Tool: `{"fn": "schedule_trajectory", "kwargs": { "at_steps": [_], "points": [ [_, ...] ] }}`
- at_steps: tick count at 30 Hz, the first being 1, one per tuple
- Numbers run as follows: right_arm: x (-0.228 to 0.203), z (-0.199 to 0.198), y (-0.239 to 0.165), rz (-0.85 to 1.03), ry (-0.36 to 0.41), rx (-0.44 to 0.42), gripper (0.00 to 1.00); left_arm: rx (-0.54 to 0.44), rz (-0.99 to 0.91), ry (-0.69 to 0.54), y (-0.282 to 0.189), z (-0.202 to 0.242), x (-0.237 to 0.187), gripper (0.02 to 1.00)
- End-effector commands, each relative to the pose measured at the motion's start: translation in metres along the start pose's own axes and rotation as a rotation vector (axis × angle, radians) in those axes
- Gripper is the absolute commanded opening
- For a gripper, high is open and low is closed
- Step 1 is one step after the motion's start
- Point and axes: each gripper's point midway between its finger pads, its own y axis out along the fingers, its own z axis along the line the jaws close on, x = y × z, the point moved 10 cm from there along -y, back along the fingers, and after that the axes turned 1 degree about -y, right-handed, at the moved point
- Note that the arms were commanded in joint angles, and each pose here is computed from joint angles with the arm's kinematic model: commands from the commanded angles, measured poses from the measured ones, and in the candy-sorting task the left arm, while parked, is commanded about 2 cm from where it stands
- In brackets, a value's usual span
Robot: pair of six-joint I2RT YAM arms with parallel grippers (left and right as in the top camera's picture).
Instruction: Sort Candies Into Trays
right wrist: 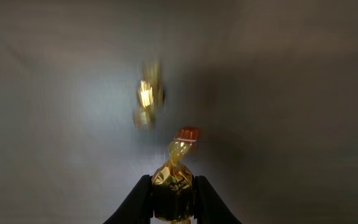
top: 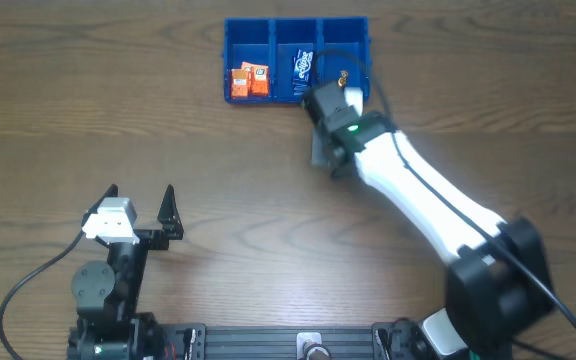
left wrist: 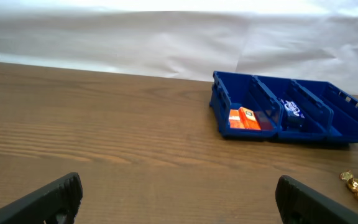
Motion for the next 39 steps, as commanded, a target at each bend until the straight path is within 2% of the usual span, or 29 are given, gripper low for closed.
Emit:
{"fn": "schedule_trajectory", "kwargs": {
  "at_steps": [1, 4, 7, 9, 13, 18, 21, 22, 23, 24, 26, 30, 32, 33, 36, 39],
  "points": [
    [0.085, -0.018, -0.042, -0.314, -0.018, -0.073, 0.073, -0.012, 0.041, -0.009, 0.002, 0.001, -0.012, 0.998],
    [0.119, -0.02, -0.035, -0.388, -0.049, -0.083, 0.077, -0.012, 0.041, -0.009, 0.002, 0.001, -0.012, 0.998],
    [0.131, -0.02, -0.01, -0.39, -0.035, -0.094, 0.11, -0.012, 0.041, -0.009, 0.002, 0.001, -0.012, 0.998],
    [0.133, -0.02, 0.007, -0.375, -0.028, -0.092, 0.167, -0.012, 0.041, -0.009, 0.002, 0.001, -0.012, 0.998],
    [0.134, -0.019, 0.031, -0.357, -0.029, -0.098, 0.215, -0.012, 0.041, -0.009, 0.002, 0.001, -0.012, 0.998],
    [0.135, -0.013, 0.045, -0.356, -0.033, -0.06, 0.286, -0.012, 0.041, -0.009, 0.002, 0.001, -0.012, 0.998],
    [0.134, -0.013, 0.051, -0.342, -0.036, -0.064, 0.329, -0.012, 0.041, -0.009, 0.002, 0.001, -0.012, 0.998],
    [0.133, -0.013, 0.053, -0.336, -0.038, -0.066, 0.367, -0.012, 0.041, -0.009, 0.002, 0.001, -0.012, 0.998],
    [0.132, -0.012, 0.055, -0.328, -0.041, -0.063, 0.485, -0.012, 0.041, -0.009, 0.002, 0.001, -0.012, 0.998],
    [0.132, -0.012, 0.055, -0.327, -0.041, -0.062, 0.627, -0.012, 0.041, -0.009, 0.002, 0.001, -0.012, 0.998],
    [0.131, -0.012, 0.055, -0.325, -0.042, -0.062, 1.0, -0.012, 0.041, -0.009, 0.002, 0.001, -0.012, 0.998],
    [0.127, -0.011, 0.048, -0.299, -0.043, -0.045, 1.0, -0.012, 0.041, -0.009, 0.002, 0.001, -0.012, 0.996],
    [0.124, -0.009, 0.034, -0.294, -0.011, -0.024, 1.0, -0.012, 0.041, -0.009, 0.002, 0.001, -0.012, 0.998],
    [0.12, -0.006, 0.018, -0.275, -0.002, 0.014, 1.0, -0.012, 0.041, -0.009, 0.002, 0.001, -0.012, 0.998],
    [0.1, 0.006, -0.003, -0.175, -0.045, 0.104, 1.0, -0.012, 0.041, -0.009, 0.002, 0.001, -0.012, 0.998],
    [0.073, 0.015, 0.0, -0.04, -0.053, 0.1, 1.0, -0.012, 0.041, -0.009, 0.002, 0.001, -0.012, 0.998]
  ]
}}
